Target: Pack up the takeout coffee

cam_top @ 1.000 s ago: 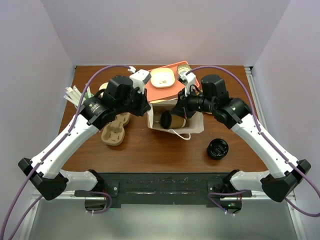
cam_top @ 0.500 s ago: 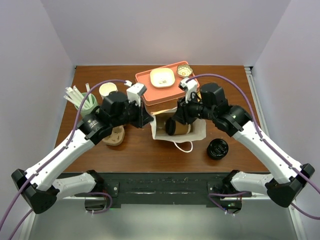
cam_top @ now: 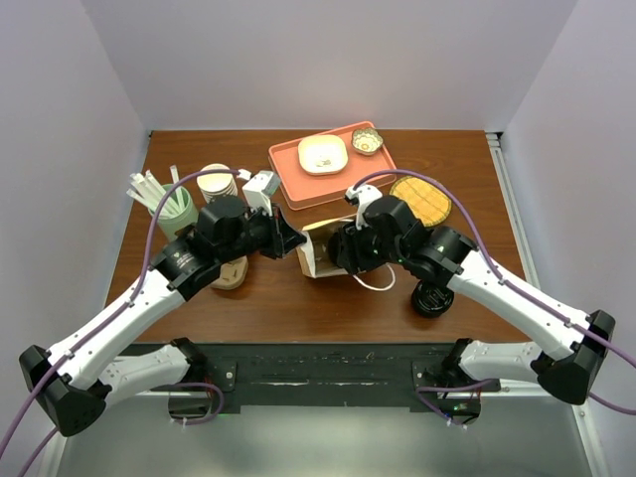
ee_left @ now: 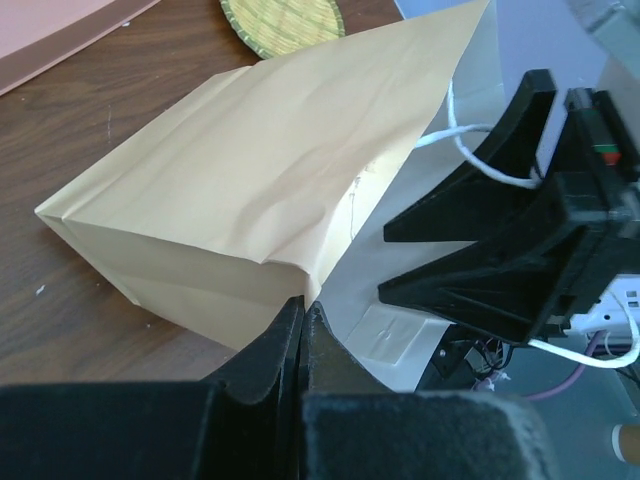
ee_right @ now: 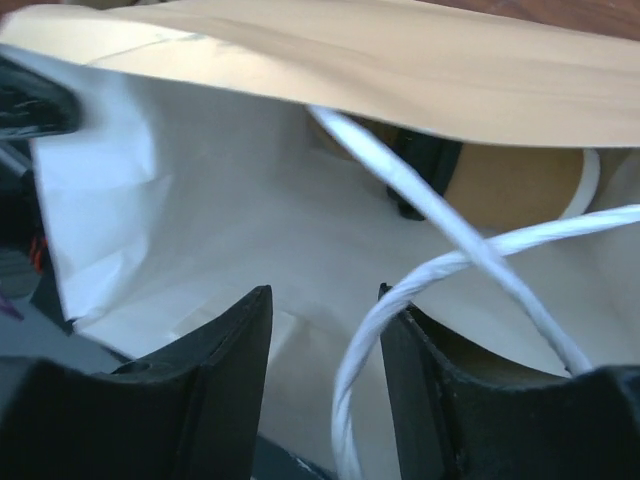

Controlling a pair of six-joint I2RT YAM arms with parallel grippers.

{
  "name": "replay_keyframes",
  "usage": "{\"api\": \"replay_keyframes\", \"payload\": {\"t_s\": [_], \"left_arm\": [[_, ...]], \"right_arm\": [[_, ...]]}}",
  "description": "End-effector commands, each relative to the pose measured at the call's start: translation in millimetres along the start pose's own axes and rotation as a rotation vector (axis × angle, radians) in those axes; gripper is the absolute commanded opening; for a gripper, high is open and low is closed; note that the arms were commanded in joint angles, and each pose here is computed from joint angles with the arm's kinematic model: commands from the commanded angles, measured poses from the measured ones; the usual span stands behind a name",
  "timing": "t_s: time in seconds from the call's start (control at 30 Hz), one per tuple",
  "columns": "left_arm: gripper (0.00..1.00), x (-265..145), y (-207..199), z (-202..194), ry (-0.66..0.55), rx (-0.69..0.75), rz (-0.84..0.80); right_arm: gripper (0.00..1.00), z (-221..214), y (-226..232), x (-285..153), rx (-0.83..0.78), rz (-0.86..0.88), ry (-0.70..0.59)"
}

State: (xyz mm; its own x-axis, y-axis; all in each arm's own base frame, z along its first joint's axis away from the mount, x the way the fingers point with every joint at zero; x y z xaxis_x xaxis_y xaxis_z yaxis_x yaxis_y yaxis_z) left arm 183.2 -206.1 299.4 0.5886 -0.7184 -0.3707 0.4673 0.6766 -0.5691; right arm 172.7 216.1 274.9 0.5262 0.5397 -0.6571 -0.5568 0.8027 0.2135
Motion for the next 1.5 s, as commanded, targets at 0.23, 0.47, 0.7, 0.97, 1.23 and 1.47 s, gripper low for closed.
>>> {"api": "replay_keyframes", "payload": {"t_s": [0.23,0.47,0.7,0.97,1.23,1.47], "left_arm": [[0.0,-3,-14,-5,-0.054,0.008,-0.186],[0.0,-4,-14,-11,-0.048,0.014,-0.217],[0.0,0,-11,-7,0.002,0.011,-0.139],[0.0,-3,-19,20,0.012,-0.024,-0.012],[0.0,-2,-30,29,0.02,-0.061,-0.051],[0.0,-8,-21,-4,-0.022,-0.027,-0.2]], "right_arm": [[0.74,-5,-16,42,0.027,-0.182,-0.063],[0.75,-6,-21,60,0.044,-0.236,-0.083],[0.74,1,-20,62,0.046,-0.236,-0.16],[0.74,-1,-18,47,-0.076,-0.137,-0.262],[0.71,-17,-27,52,-0.215,-0.149,-0.193],[0.75,-20,-24,68,-0.094,-0.177,-0.155]]}}
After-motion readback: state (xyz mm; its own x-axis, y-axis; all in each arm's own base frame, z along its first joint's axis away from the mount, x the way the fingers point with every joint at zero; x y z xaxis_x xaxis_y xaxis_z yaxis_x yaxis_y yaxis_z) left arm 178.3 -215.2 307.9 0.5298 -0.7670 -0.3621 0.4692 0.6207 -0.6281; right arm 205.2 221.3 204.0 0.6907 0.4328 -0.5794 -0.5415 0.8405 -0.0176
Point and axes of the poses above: each gripper's point midway between its finger pads, its own x axis out along the fingers, its own y axis along the line the jaws close on, z = x × y, the point moved 7 cm from there along -x, back along the fingers, and after that the axes turned 3 degrees about -x, right-handed, at the moved point
